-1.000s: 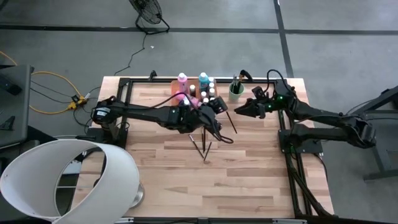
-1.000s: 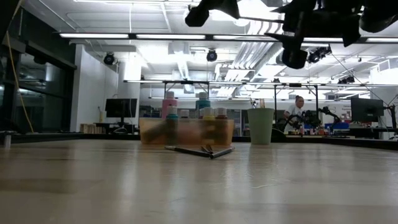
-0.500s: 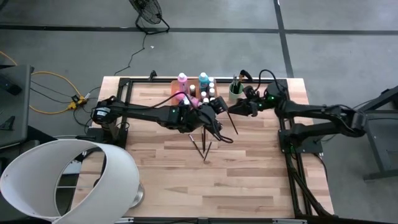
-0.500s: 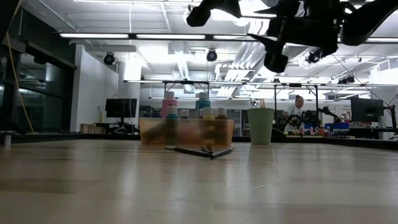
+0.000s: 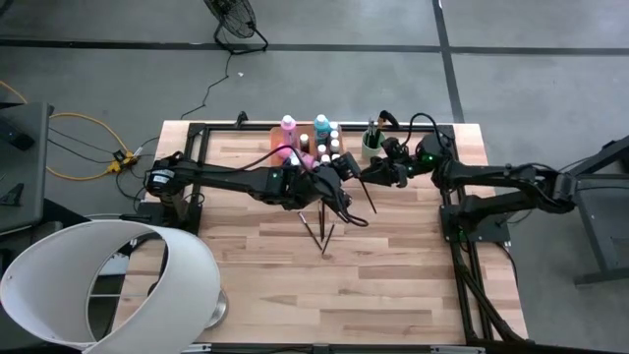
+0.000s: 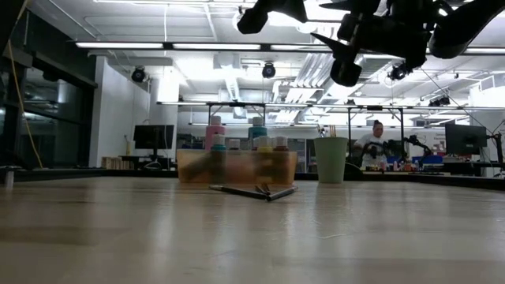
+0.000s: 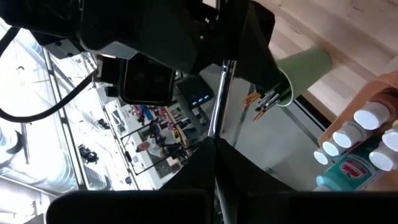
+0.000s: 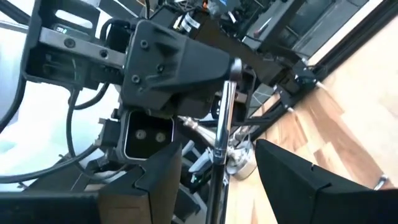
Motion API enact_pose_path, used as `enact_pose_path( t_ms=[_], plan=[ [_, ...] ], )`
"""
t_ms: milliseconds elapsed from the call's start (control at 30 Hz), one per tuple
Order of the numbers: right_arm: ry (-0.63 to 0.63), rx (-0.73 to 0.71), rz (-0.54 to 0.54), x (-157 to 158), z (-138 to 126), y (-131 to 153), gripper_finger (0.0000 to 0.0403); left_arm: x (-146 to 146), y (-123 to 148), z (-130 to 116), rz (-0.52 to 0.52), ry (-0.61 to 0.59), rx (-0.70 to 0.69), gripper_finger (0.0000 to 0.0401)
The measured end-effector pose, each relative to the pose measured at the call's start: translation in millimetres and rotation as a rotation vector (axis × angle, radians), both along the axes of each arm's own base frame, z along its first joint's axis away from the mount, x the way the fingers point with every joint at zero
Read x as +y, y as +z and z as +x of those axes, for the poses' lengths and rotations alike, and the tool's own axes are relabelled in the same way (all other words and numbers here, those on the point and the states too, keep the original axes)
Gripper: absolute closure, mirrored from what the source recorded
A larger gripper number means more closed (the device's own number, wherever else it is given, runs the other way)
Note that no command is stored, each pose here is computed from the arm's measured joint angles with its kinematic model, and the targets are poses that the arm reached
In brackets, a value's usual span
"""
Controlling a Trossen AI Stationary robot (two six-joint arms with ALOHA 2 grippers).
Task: Pick & Place Paint Supplies
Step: Put the silver paint brush into the green cup
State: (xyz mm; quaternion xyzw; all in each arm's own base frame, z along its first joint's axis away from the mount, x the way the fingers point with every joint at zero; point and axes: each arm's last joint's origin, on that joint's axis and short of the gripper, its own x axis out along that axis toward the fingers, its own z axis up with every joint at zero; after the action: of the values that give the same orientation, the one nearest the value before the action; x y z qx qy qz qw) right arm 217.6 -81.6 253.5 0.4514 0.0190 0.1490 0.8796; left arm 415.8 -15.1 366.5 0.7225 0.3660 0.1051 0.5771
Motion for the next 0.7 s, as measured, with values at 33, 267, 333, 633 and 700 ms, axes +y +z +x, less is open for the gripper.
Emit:
enact_pose_path(
  t_ms=[33, 267, 333, 633, 700],
  plan=[
    [-0.003, -0.003, -0.003, 0.5, 0.3, 0.1, 0.0204, 0.0, 0.0, 0.0, -0.001, -0.002, 0.000, 0.0401],
    [0.012, -0.009, -0.027, 4.7, 1.9, 0.0, 0.0249, -0.4, -0.1, 0.3, -0.024, -0.008, -0.016, 0.0401],
    [0.010, -0.013, -0.038, 4.9, 1.9, 0.0, 0.0275, -0.4, -0.1, 0.3, -0.025, -0.008, -0.017, 0.0401],
    [-0.003, -0.022, -0.091, 4.4, 2.2, -0.9, 0.0388, -0.3, 0.4, 0.4, -0.025, -0.003, -0.024, 0.0401],
    [-0.005, -0.024, -0.099, 4.4, 2.2, -0.8, 0.0387, -0.3, 0.4, 0.4, -0.028, -0.002, -0.027, 0.0399]
  ],
)
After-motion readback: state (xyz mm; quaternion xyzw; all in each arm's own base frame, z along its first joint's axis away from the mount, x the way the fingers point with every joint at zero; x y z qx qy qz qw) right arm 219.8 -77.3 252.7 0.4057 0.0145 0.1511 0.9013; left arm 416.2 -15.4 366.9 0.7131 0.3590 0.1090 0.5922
